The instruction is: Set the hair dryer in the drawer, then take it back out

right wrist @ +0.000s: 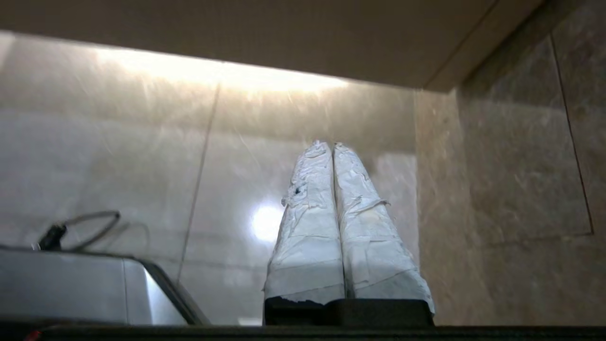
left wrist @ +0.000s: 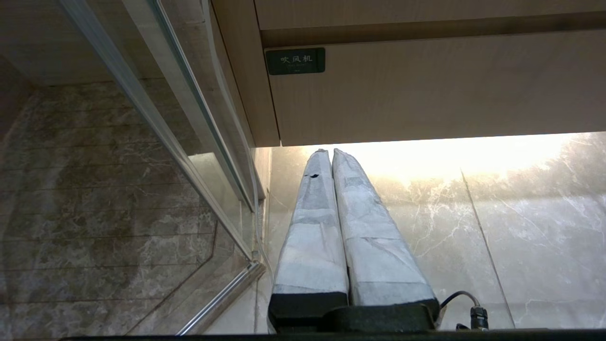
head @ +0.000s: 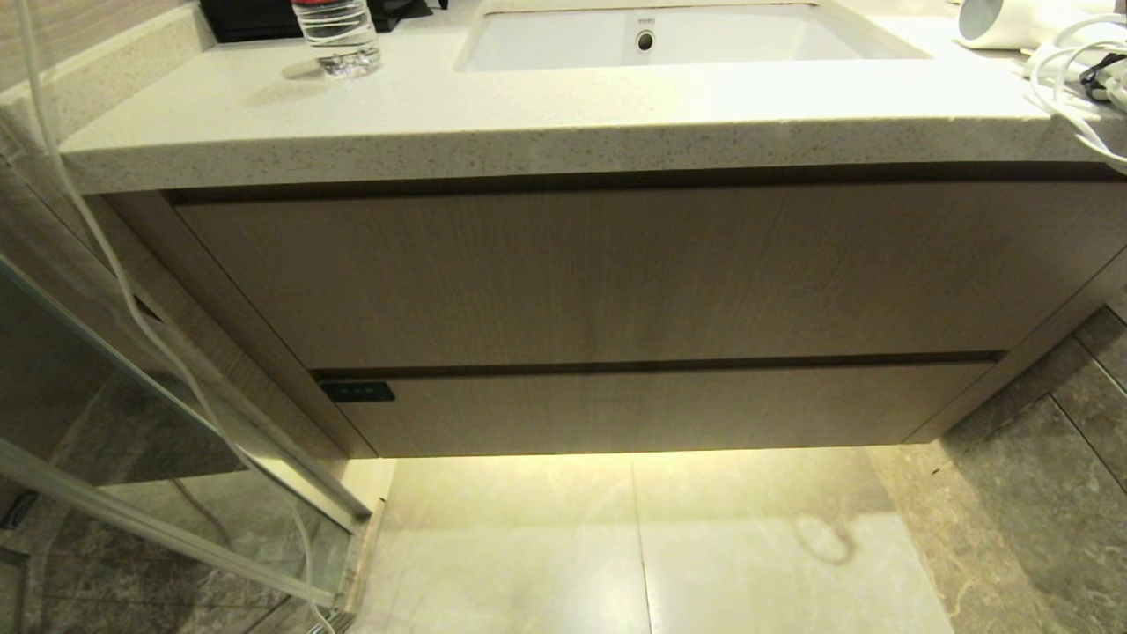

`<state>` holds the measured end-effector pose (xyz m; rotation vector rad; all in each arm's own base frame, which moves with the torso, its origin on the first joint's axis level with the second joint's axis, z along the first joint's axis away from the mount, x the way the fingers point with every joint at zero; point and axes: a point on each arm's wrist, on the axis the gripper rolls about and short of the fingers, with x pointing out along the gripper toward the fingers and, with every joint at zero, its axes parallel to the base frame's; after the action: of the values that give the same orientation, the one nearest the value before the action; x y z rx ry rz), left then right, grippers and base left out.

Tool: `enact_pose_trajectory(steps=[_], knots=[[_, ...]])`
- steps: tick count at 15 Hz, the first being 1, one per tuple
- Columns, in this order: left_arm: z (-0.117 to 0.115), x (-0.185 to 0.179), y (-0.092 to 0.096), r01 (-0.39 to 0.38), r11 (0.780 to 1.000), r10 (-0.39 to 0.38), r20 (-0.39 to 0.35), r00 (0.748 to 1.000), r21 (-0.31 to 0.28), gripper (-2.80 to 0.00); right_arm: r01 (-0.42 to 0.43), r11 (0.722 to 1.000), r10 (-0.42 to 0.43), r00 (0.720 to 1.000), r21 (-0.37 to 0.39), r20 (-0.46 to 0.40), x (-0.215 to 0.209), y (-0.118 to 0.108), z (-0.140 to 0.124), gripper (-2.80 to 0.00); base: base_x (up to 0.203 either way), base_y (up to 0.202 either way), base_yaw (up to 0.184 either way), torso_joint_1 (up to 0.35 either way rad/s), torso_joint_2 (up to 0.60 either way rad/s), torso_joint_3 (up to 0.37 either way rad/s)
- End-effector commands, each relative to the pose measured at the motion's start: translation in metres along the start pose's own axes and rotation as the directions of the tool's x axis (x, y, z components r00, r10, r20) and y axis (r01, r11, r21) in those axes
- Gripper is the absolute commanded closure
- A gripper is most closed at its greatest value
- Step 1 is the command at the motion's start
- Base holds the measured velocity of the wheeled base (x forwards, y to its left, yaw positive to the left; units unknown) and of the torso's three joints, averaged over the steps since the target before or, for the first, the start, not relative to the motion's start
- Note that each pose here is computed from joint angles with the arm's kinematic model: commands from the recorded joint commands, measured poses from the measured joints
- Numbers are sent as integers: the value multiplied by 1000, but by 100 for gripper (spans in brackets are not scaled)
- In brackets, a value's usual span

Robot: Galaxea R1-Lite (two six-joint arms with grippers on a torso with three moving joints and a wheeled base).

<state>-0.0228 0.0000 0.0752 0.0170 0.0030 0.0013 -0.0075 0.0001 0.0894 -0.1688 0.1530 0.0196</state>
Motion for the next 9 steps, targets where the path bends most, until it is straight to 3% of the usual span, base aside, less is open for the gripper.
enact_pose_trajectory(steps=[1,3,7,9], knots=[[0,0,0,0,1000,0,0,1000,0,0,7,999,-16,982,45,186,-14,2,-10,0,0,0,0,0,0,0],[0,0,0,0,1000,0,-1,1000,0,0,5,996,-22,979,86,202,-14,2,-11,0,0,0,0,0,0,0],[0,0,0,0,1000,0,0,1000,-6,0,4,997,-19,980,76,200,-13,2,-11,0,0,0,0,0,0,0],[0,0,0,0,1000,0,0,1000,-11,0,-2,992,-19,985,123,169,-13,2,-14,0,0,0,0,0,0,0]])
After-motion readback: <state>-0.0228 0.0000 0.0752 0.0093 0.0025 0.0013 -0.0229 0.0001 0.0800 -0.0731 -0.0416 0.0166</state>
